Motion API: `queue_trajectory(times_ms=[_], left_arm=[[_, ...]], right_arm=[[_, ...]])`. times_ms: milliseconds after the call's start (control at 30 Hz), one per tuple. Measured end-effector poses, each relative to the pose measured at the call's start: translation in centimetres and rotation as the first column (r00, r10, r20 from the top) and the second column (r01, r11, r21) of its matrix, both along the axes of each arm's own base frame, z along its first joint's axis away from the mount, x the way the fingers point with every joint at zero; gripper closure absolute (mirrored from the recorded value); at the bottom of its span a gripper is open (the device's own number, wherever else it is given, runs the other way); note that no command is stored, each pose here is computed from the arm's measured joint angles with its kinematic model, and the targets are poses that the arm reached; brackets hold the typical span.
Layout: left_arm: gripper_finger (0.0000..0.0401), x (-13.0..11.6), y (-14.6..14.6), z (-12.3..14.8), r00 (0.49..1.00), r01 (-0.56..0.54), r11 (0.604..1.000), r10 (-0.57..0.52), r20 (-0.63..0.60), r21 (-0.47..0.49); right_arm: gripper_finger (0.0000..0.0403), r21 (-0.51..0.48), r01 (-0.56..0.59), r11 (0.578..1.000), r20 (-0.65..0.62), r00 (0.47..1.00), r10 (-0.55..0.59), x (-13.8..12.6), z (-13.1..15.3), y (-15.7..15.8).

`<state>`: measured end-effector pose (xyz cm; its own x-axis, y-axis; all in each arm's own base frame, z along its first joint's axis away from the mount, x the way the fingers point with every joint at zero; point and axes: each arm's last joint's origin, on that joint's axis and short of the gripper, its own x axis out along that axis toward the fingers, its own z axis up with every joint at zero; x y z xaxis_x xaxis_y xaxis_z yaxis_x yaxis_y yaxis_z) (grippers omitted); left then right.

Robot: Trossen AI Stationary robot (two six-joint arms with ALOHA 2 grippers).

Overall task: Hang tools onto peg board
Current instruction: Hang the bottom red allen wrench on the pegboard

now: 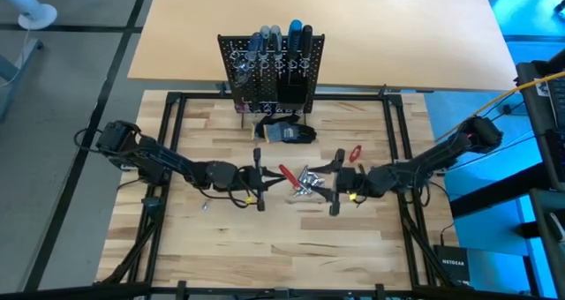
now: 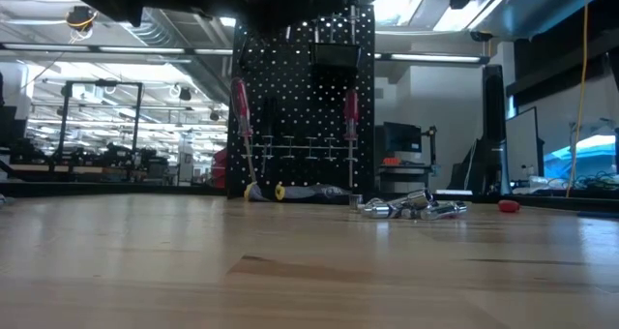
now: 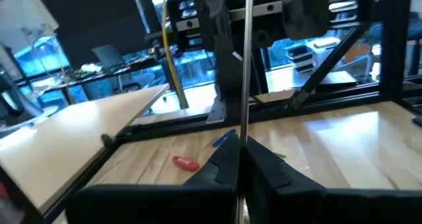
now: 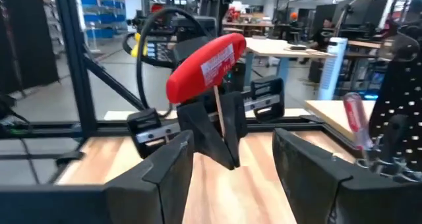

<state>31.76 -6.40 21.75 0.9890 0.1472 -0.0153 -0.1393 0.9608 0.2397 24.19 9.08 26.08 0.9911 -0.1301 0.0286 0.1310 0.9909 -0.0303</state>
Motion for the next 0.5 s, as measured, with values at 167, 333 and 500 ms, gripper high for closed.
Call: queue_trajectory(times_ms=[167, 333, 500], left_arm=[[0.0401, 0.1, 1.1, -0.2, 0.994, -0.112, 0.992, 0.112, -0.014, -0.063], [0.0401, -0.4, 1.6, -1.0, 0.990, -0.144, 0.984, 0.143, -0.013, -0.107], [0.0401, -1.9, 2.8, -2.1, 0.988, -0.125, 0.984, 0.135, 0.078, -0.125]], right_arm=[[0.0196, 0.016, 0.040, 0.999, 0.027, 0.999, -0.041, 0.3, 0.3, -1.0], [0.0196, 0.010, 0.036, 0.999, 0.007, 0.999, -0.036, 0.8, -0.3, -1.1], [0.0196, -0.076, 0.017, 0.997, 0.056, 0.998, -0.013, 1.6, -0.9, 0.0]])
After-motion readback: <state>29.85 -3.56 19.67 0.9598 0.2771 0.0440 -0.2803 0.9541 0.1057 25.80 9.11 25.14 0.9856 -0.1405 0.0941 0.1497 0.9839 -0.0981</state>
